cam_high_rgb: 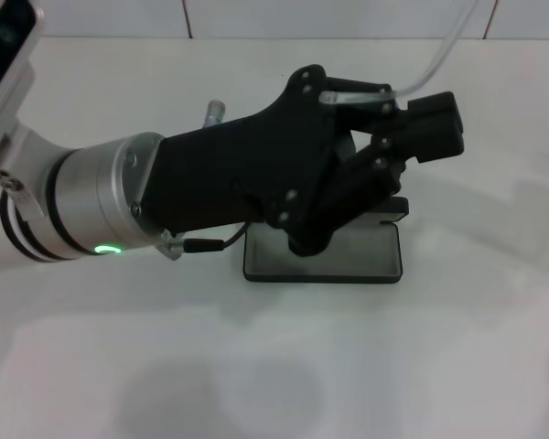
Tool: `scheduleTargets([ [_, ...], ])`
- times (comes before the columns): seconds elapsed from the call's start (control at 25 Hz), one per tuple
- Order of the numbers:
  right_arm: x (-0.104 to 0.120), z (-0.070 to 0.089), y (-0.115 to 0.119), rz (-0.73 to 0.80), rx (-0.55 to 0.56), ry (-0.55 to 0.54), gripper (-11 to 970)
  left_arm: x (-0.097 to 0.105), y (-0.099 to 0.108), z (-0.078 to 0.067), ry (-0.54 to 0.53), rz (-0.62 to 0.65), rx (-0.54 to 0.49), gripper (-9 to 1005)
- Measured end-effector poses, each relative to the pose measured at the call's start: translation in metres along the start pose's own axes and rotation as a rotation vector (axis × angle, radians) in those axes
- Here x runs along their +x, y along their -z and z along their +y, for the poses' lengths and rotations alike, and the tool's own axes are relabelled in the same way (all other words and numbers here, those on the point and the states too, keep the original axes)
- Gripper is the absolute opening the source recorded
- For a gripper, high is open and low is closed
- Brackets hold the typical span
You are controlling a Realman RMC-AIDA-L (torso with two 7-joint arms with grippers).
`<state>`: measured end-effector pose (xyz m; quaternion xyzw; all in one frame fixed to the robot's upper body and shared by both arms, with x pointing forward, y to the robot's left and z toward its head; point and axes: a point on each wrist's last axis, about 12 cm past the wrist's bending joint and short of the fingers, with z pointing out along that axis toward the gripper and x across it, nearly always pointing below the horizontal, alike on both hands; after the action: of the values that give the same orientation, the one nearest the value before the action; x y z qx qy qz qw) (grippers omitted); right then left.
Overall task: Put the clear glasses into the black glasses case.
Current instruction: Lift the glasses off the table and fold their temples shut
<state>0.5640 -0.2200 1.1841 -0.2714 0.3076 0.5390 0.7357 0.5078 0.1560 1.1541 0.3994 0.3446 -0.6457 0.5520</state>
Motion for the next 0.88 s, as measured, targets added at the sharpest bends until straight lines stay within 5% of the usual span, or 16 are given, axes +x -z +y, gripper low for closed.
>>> scheduleTargets([
  [0.88, 0.026, 0.000, -0.009, 0.249, -0.084, -0.010, 65, -0.001, 0.010, 0.007, 0.004, -0.046, -0.101, 65],
])
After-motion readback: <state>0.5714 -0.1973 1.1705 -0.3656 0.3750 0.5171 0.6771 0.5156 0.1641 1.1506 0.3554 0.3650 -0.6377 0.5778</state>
